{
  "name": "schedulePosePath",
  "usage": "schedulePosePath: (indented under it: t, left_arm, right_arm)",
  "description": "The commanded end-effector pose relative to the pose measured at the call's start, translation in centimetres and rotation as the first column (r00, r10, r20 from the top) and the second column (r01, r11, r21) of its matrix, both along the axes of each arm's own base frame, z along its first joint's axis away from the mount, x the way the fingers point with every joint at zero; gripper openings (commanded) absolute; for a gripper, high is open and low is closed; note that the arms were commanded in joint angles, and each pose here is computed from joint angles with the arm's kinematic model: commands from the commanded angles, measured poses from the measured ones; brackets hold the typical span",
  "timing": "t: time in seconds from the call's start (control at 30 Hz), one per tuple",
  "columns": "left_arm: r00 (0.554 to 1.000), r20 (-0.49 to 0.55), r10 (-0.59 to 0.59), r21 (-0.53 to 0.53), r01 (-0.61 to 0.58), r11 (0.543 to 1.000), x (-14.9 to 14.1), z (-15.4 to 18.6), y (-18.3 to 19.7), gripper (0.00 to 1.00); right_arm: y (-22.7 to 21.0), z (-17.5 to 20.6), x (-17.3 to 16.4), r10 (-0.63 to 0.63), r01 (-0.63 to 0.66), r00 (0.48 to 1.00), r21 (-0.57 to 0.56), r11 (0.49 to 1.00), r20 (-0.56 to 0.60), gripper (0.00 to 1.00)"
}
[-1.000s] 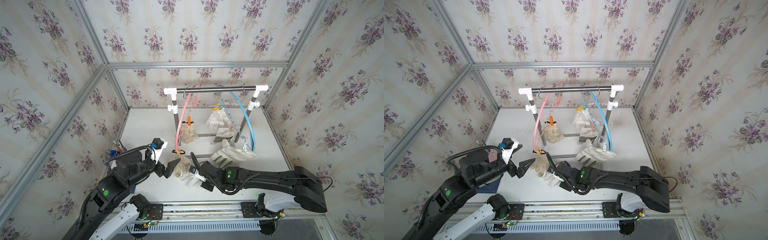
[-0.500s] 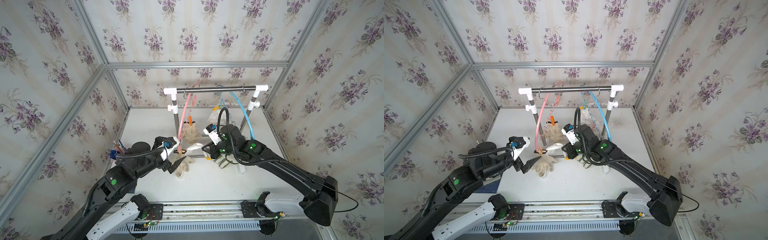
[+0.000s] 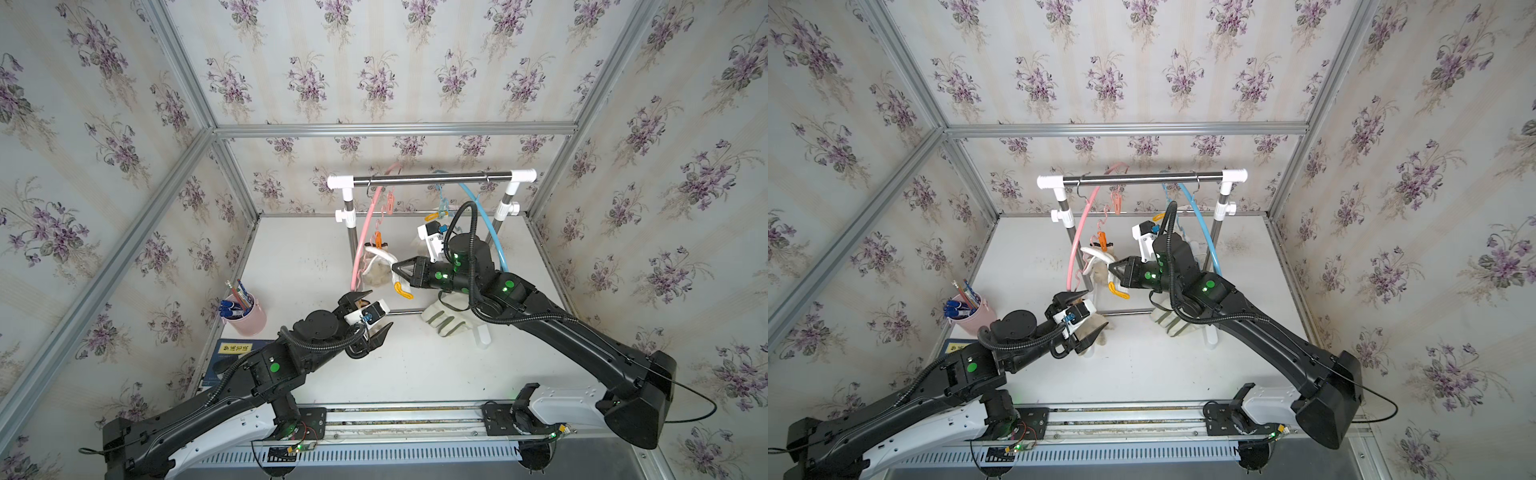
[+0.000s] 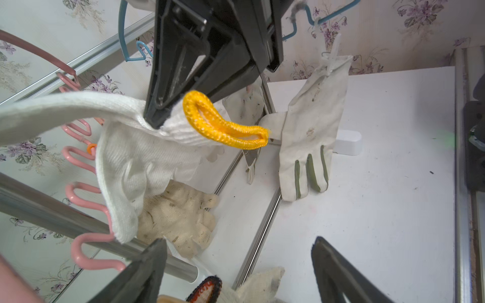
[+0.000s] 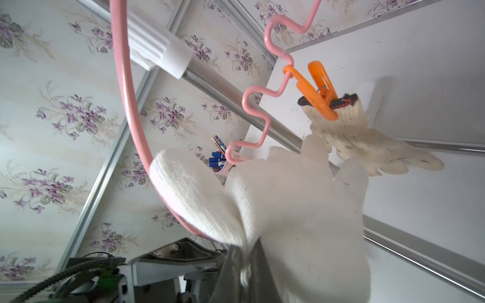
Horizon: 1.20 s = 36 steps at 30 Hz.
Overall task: Clip the gloves onto a hanger to dry
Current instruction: Pick up the glove from the center of the board.
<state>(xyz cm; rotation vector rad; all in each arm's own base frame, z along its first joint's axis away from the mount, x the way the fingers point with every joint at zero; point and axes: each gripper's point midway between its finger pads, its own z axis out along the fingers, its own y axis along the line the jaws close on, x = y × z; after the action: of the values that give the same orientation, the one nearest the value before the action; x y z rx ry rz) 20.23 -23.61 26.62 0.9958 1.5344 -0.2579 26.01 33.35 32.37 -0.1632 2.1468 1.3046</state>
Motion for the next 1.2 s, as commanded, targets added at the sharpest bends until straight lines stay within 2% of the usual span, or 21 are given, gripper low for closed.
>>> schedulePosePath:
  t: [0.0, 0.17, 0.23, 0.33, 0.57, 0.83, 1.03, 1.17]
  left_arm:
    - [0.997, 0.046, 0.065, -0.210, -0.054, 0.976, 0.9, 3.1, -0.8, 0.82]
    - [0.993, 0.032, 0.117, -0.317, -0.101, 0.943, 1.3, 2.4, -2.0, 0.78]
    - [0.990, 0.032, 0.140, -0.385, -0.117, 0.915, 1.3, 2.6, -2.5, 0.78]
    - [0.981, 0.041, 0.192, -0.434, -0.155, 0.887, 1.5, 2.4, -3.2, 0.77]
    - [0.957, 0.091, 0.275, -0.472, -0.202, 0.858, 2.0, 3.0, -4.9, 0.75]
    - [0.940, 0.110, 0.322, -0.480, -0.233, 0.846, 2.9, 3.8, -5.7, 0.65]
    - [0.937, 0.114, 0.330, -0.478, -0.240, 0.845, 3.3, 3.4, -6.6, 0.56]
    - [0.927, 0.118, 0.355, -0.477, -0.261, 0.840, 3.6, 3.3, -6.6, 0.44]
  right_arm:
    - [-0.1, 2.0, 1.1, -0.084, 0.088, 0.996, 0.122, 0.989, -0.040, 0.00]
    - [-0.9, 2.0, 1.7, -0.161, 0.182, 0.980, 0.193, 0.964, -0.116, 0.00]
    - [-1.5, 1.9, 1.9, -0.196, 0.224, 0.970, 0.221, 0.949, -0.145, 0.00]
    - [-2.2, 2.0, 2.1, -0.234, 0.276, 0.955, 0.262, 0.925, -0.182, 0.00]
    - [-3.2, 0.9, 2.0, -0.264, 0.372, 0.908, 0.335, 0.866, -0.325, 0.00]
    - [-3.7, 0.9, 1.8, -0.268, 0.406, 0.888, 0.363, 0.839, -0.374, 0.00]
    - [-3.2, 0.8, 1.7, -0.234, 0.399, 0.882, 0.386, 0.831, -0.408, 0.00]
    - [-3.1, 0.6, 1.4, -0.215, 0.395, 0.878, 0.393, 0.831, -0.427, 0.00]
